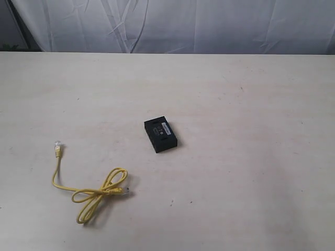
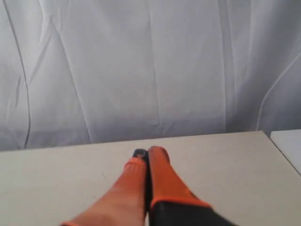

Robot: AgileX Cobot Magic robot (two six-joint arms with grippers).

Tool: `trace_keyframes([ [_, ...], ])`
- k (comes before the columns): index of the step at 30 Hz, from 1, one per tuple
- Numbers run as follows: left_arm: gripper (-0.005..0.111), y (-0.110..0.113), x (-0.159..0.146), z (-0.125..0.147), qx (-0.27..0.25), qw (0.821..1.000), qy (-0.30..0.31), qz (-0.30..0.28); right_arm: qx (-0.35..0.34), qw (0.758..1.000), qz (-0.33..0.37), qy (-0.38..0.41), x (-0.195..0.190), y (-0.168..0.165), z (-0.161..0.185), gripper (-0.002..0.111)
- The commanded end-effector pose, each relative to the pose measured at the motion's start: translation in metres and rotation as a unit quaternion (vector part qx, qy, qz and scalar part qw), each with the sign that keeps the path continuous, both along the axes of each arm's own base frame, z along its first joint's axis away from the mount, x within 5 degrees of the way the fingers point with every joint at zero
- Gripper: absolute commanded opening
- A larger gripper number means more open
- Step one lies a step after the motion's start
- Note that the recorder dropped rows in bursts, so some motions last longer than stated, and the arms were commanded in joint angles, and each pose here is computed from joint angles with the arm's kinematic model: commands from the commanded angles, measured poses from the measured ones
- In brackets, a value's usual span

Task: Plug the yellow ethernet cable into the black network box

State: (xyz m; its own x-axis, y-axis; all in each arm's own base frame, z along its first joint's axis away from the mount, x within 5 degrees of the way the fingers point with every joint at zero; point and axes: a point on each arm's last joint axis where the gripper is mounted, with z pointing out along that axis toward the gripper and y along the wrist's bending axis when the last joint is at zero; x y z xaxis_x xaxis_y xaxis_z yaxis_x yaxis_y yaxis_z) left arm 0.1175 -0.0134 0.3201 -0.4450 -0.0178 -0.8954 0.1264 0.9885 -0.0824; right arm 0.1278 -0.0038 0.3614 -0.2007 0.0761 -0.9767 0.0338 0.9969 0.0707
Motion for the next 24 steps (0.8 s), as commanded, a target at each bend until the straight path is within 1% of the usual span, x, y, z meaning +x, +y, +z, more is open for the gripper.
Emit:
trace_keyframes([
  [1,0.000,0.000,0.017,-0.008,0.030,0.995,0.094,-0.019,-0.035,0.995,0.042,0.084,0.029,0.004,-0.003,-0.001],
  [7,0.000,0.000,0.041,-0.028,0.031,0.982,0.186,-0.028,-0.058,0.976,0.129,0.165,0.066,0.021,-0.021,-0.001],
  [10,0.000,0.000,0.050,-0.037,0.033,0.975,0.217,-0.030,-0.069,0.965,0.162,0.196,0.079,0.032,-0.035,-0.001],
  [14,0.000,0.001,0.059,-0.046,0.035,0.969,0.241,-0.030,-0.075,0.949,0.191,0.239,0.096,0.044,-0.056,-0.001],
  [17,0.000,0.002,0.064,-0.051,0.045,0.967,0.248,-0.029,-0.084,0.935,0.210,0.272,0.109,0.053,-0.073,-0.001],
  [20,0.000,0.003,0.070,-0.057,0.050,0.964,0.261,-0.027,-0.071,0.929,0.216,0.294,0.124,0.058,-0.081,-0.001],
  [24,0.008,0.003,0.075,-0.066,0.051,0.957,0.284,-0.029,-0.073,0.914,0.230,0.326,0.148,0.062,-0.089,-0.001],
])
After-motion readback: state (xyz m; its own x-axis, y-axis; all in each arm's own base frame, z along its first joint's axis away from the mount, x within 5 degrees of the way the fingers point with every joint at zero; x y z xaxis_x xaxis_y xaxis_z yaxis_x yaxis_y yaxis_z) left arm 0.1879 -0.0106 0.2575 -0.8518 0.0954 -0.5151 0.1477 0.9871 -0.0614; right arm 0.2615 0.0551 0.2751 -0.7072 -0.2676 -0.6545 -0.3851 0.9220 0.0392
